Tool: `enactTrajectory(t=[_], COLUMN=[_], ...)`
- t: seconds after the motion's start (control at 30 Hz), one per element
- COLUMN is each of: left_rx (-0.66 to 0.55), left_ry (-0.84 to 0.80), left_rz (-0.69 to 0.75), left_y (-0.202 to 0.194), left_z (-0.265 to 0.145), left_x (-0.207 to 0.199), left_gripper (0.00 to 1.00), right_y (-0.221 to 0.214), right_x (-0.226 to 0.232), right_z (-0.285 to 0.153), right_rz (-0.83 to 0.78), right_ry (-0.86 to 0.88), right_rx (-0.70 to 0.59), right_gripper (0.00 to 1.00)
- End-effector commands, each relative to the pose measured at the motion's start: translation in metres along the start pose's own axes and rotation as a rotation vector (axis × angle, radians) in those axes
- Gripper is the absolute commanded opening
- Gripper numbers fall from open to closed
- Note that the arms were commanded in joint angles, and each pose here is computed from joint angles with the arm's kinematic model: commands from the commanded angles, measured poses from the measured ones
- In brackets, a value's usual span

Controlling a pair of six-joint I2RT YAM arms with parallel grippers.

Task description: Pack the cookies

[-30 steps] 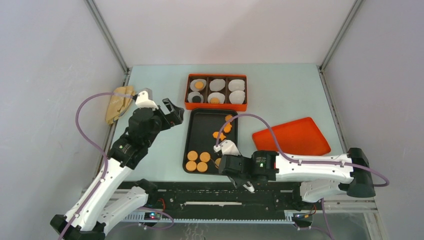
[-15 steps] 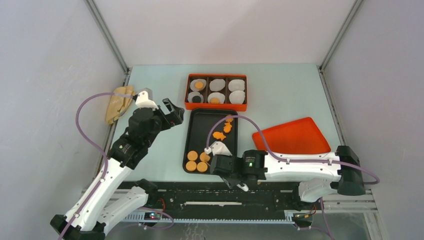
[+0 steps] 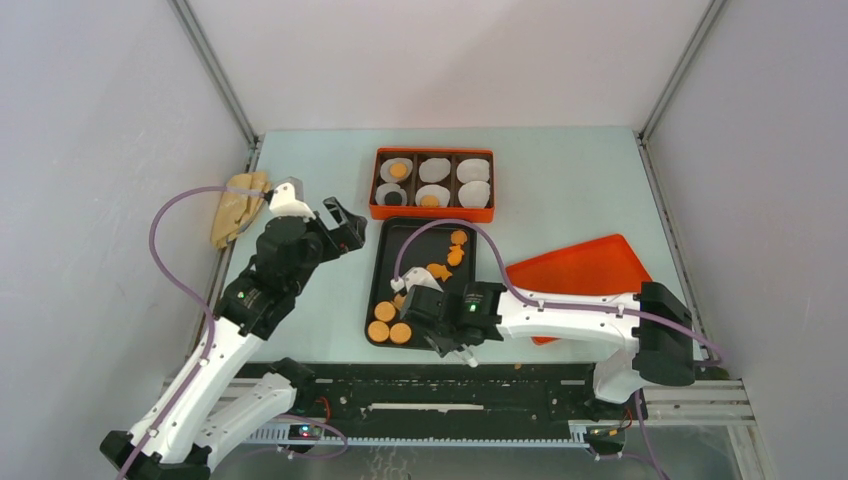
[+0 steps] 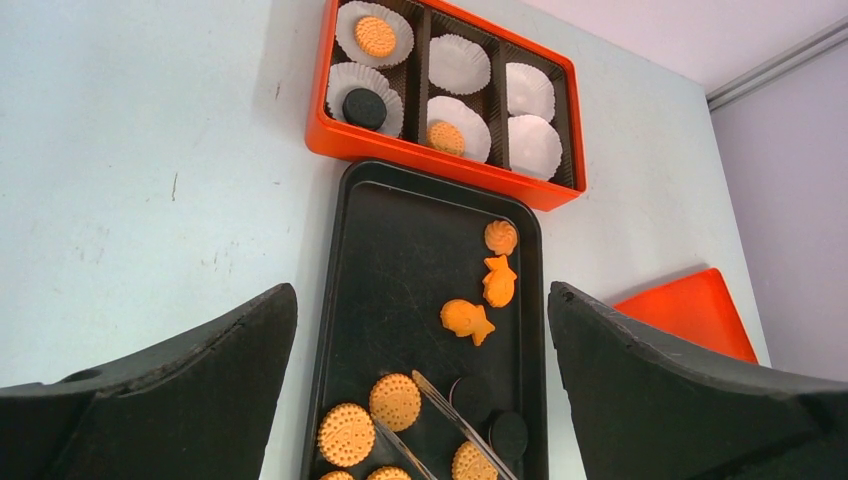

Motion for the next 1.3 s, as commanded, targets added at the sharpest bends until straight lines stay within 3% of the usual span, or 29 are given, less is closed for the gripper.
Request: enactTrajectory(t=[0.0, 0.33, 0.67, 0.97, 1.27], left_rx=[-0.022, -0.026, -0.029, -0.028, -0.044], left_ry=[0.013, -0.002, -0.011, 0.006, 0.037], left_rz=[0.014, 0.010, 0.015, 0.032, 0.052], left_y=[0.001, 0.004, 0.011, 0.010, 0.012], left_z=[-0.002, 0.000, 0.007, 0.011, 0.007], left_x=[0.004, 0.000, -0.009, -0.007, -0.001], left_gripper=[1.00, 1.00, 1.00, 1.00, 1.00], right_y=[0.014, 0.040, 0.119, 0.180, 0.208], right_x=[0.004, -0.028, -0.107, -0.185, -0.244], right_z=[-0.004, -0.020, -0.039, 0.009, 0.060], right_rz=[0.010, 0.126, 0.254, 0.366, 0.394], right_ry=[0.063, 0.037, -0.088, -0.175, -0.239], right_rx=[-0.050, -0.175, -0.397, -0.409, -0.363], right_gripper=[0.44, 0.24, 0.22, 0.20, 0.19])
Point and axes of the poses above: each gripper's point midway between its finger pads, its own z axis out along the fingers, its own x axis along the line the jaws close on, y = z × x, the point moved 6 cm from there along -z, back along the fingers, and after that the axes turned 4 degrees about -z, right-handed, at the moved point
